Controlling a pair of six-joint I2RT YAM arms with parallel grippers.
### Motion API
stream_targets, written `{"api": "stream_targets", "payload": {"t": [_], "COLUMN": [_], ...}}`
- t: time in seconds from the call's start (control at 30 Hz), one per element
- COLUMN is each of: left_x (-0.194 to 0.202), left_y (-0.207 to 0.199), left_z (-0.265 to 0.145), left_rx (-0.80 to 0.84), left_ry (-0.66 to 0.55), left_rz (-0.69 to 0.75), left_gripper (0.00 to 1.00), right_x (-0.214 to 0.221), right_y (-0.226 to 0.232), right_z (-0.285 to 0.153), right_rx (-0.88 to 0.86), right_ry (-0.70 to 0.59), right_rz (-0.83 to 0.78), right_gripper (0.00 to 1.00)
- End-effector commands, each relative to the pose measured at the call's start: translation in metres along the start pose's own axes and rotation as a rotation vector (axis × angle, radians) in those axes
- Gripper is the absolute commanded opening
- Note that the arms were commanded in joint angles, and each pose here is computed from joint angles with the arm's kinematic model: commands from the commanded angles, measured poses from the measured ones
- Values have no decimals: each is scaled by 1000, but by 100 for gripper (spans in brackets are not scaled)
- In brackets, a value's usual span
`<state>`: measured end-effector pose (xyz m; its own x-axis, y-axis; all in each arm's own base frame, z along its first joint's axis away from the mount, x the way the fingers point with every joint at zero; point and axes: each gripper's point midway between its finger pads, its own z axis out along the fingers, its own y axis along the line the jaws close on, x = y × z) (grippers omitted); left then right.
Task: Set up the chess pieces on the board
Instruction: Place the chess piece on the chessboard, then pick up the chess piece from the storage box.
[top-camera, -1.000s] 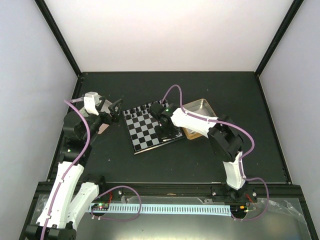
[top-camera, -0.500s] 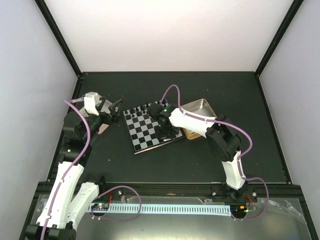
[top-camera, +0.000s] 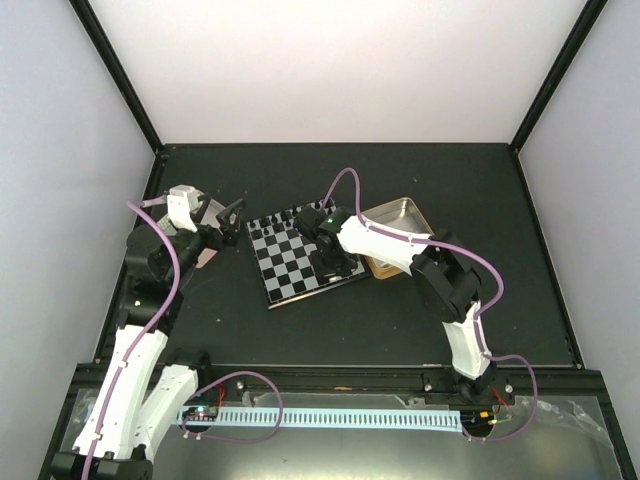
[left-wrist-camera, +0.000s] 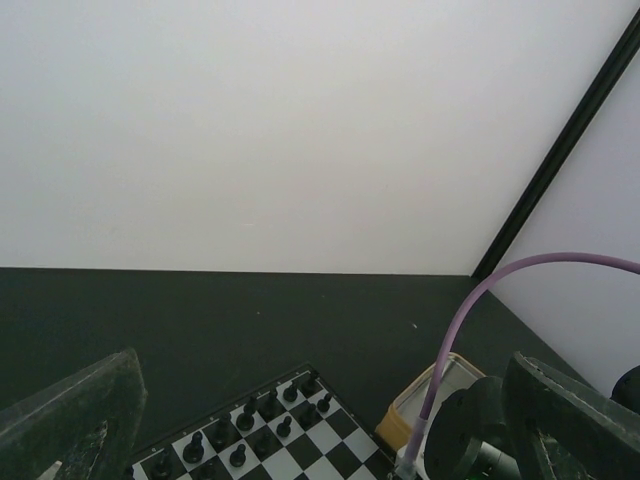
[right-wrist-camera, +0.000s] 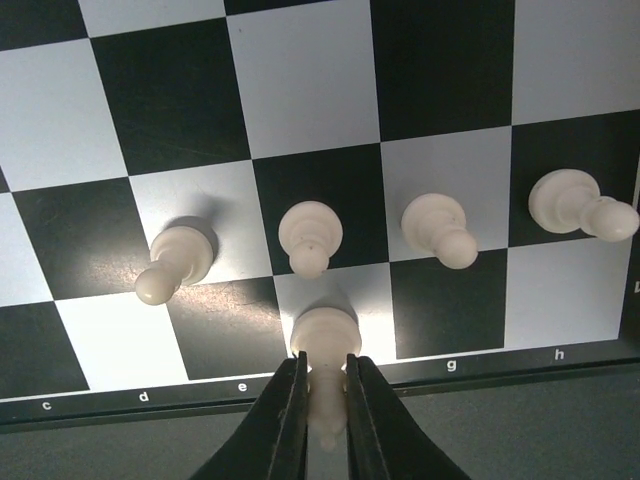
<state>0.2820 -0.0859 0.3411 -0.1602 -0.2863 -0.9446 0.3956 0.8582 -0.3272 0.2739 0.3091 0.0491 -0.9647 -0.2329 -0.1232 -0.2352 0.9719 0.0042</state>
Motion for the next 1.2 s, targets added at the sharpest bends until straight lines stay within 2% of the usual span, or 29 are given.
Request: {"api": "stream_targets", "payload": {"t": [0.0,0.17,0.3,0.37,0.57,0.7,0.8,0.93,1.17], "left_x": [-5,-6,-6,-6,-6,-5,-4,-4,-1], "left_y": [0,0,-1,-1,-1,0,1,1,4], "left_z": [-3,-4,-4,-4,-3,-2,0,4,8], "left_rx": [-7,-7,-4,-4,-3,-4,-5,3,-4], "left_ry": [-21,-24,-24,-24,-23,-20,-16,-13,-2], "left_rz": [20,21,18,18,18,16,14,2,-5], "left_gripper": [99,99,99,99,99,99,99,99,99], "right_x": [0,-7,-19,-23,-36,-45,-47,-51,-67], "right_y": [-2,5,-1,-6,-39,-82,-115,-153,-182], "right_z": [8,-8,-29,-39,-77,-92,-85,-60,-18], "right_rx": [29,-12,-12,-17,-48,-13,3,36,34], "right_ry": [9,-26,-96,-128,-271,-369,-367,-328,-250], "right_rz": [7,9,39,57,161,225,262,318,409], "right_gripper": [13,21,32,33,37,41,46,46,37]}}
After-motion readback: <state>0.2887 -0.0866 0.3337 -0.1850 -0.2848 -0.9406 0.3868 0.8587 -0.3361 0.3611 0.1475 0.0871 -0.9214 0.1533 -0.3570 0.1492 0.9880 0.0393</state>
